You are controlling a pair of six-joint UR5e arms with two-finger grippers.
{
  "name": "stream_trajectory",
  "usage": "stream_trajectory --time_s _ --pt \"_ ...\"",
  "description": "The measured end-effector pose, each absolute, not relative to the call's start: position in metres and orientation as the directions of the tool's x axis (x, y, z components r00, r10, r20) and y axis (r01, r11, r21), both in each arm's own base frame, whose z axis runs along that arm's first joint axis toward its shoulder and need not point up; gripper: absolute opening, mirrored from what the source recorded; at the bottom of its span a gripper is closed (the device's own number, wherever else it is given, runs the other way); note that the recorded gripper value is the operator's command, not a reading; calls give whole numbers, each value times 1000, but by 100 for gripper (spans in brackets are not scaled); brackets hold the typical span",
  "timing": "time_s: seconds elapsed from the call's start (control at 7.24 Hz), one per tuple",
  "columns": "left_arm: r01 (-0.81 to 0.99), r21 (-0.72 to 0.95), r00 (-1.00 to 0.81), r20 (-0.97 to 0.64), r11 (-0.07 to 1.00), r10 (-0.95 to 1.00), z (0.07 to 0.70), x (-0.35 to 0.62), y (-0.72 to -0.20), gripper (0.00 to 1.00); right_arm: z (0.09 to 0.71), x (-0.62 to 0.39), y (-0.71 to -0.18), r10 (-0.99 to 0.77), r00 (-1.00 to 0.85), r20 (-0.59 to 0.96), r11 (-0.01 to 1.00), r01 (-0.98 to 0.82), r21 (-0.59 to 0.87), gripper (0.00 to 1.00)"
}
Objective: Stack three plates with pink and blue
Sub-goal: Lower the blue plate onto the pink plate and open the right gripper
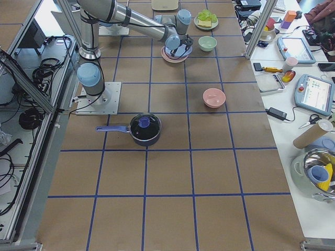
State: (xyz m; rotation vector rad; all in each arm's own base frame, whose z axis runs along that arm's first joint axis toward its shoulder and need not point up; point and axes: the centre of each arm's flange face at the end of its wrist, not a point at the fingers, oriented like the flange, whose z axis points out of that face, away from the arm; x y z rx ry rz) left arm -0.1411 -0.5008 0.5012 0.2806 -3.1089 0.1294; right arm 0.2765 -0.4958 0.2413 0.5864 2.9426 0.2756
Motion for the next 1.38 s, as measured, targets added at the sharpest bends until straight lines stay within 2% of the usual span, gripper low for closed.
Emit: stream_trajectory --time_s 1.38 --pt "-178 -79 -984 24 981 -177 501 -142 -500 100 247 275 -496 388 -917 -93 909 365 199 0"
